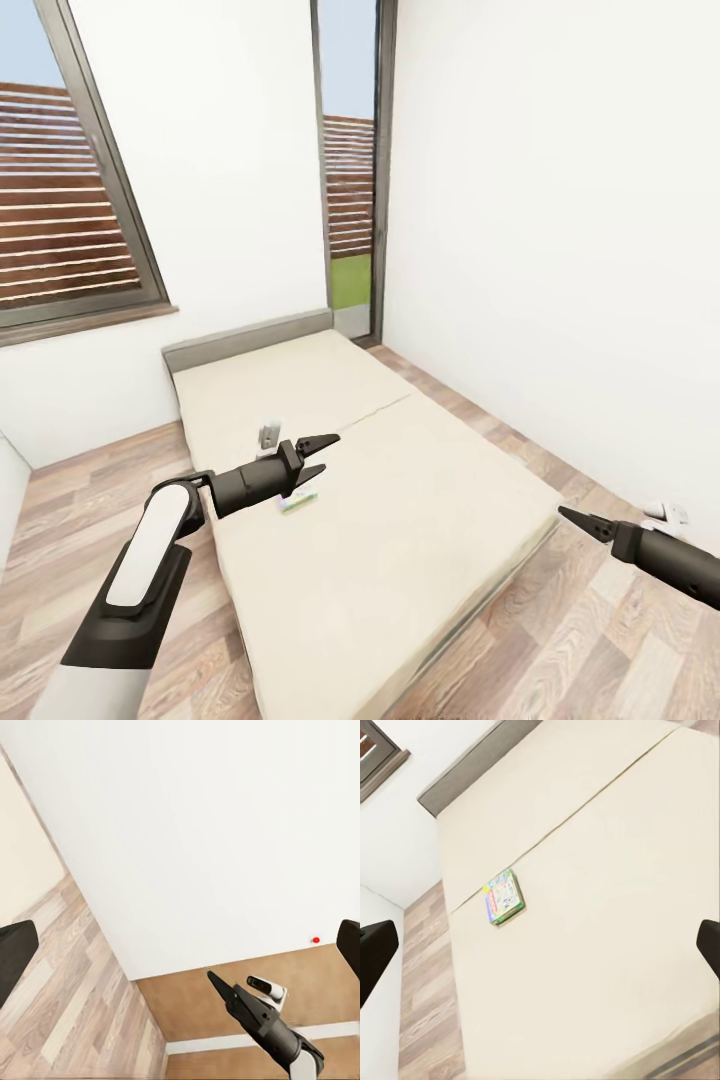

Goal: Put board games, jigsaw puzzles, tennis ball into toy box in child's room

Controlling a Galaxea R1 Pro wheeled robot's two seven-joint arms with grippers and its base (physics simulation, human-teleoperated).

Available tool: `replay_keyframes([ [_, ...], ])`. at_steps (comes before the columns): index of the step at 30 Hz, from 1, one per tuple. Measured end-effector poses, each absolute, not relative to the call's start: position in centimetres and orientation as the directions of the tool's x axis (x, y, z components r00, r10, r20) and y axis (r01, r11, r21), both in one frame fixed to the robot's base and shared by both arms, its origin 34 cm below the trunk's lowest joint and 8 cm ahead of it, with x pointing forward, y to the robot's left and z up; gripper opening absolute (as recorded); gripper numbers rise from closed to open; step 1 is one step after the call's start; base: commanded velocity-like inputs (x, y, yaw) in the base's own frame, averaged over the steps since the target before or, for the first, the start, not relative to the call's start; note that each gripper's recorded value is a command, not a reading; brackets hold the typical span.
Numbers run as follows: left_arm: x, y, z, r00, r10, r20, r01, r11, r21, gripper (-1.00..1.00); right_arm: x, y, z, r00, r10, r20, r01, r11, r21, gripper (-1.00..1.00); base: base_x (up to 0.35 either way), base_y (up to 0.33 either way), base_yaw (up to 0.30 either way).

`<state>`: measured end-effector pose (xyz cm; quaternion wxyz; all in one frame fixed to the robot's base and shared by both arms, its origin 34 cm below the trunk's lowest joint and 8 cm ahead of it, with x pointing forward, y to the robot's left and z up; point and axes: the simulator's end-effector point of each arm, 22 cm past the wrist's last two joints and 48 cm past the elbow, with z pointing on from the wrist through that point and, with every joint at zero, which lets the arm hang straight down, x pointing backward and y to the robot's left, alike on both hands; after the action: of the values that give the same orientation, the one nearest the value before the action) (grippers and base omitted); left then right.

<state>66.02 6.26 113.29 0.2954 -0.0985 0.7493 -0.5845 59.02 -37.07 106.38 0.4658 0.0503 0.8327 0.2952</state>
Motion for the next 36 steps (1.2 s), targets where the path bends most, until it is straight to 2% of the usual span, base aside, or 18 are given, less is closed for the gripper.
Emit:
replay_keyframes([
  [11, 66.01, 6.27, 113.27, -0.806, -0.493, -0.327, 0.197, 0.298, -0.934, 1.0, 59.03, -37.05, 106.39, -0.561, 0.359, -0.746, -0.192, 0.82, 0.539, 1.0, 0.0, 0.001, -0.156],
  [22, 66.03, 6.27, 113.3, -0.806, -0.493, -0.328, 0.198, 0.298, -0.934, 1.0, 59.03, -37.1, 106.38, -0.561, 0.359, -0.746, -0.191, 0.821, 0.538, 1.0, -0.01, 0.001, -0.032],
  [36, 66.05, 6.23, 113.35, -0.806, -0.493, -0.328, 0.198, 0.296, -0.934, 1.0, 59.03, -37.02, 106.38, -0.561, 0.359, -0.746, -0.192, 0.82, 0.539, 1.0, -0.138, 0.07, -0.006],
])
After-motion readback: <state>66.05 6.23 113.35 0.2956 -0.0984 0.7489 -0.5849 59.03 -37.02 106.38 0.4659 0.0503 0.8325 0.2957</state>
